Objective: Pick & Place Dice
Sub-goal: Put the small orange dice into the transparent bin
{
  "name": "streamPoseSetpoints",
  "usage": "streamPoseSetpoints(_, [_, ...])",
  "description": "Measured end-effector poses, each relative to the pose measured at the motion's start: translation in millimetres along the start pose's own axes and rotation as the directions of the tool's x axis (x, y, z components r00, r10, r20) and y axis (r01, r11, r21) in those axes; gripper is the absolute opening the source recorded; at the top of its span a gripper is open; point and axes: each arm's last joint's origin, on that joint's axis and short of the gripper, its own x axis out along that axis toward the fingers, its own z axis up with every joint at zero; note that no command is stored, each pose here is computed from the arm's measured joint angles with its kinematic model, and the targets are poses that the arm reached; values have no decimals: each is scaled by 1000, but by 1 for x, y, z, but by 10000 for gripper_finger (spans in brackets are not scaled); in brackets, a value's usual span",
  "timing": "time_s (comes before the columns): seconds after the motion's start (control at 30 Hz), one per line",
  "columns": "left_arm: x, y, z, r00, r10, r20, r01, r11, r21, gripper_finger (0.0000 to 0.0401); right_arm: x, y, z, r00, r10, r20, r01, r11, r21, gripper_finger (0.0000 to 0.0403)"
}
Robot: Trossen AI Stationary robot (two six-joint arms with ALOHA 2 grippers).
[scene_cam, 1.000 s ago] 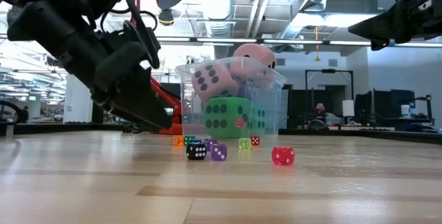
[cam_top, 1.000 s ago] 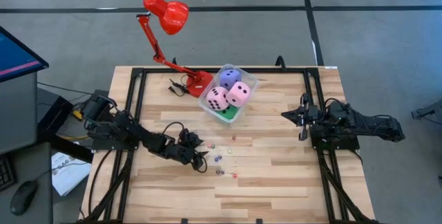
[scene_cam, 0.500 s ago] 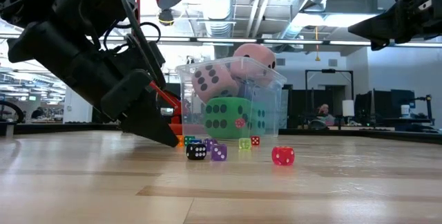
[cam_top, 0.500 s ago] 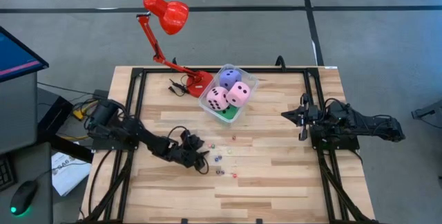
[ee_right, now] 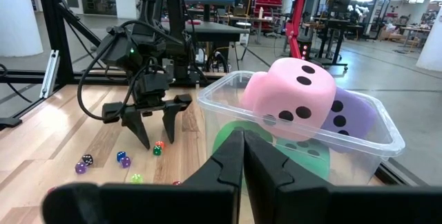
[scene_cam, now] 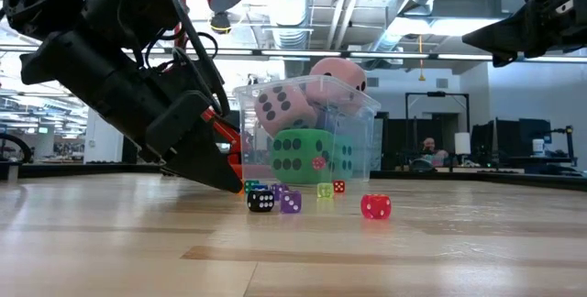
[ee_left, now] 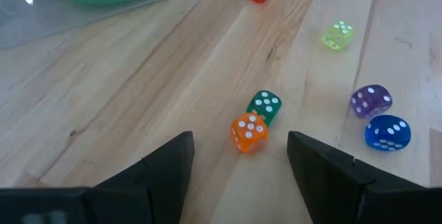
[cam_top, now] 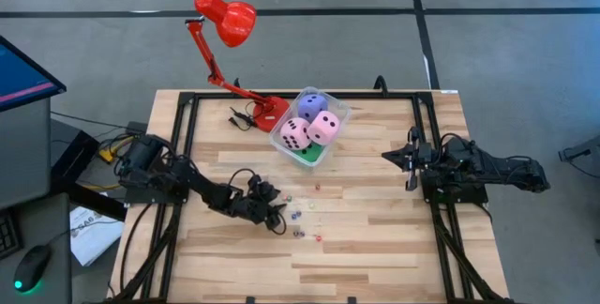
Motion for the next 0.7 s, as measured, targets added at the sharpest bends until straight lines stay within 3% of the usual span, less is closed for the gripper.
streamPoseSetpoints(0.7, [1,-2,3,999,-10,33,9,1000,14,214,0,0,0,1000,0,-1,0,1000,0,8])
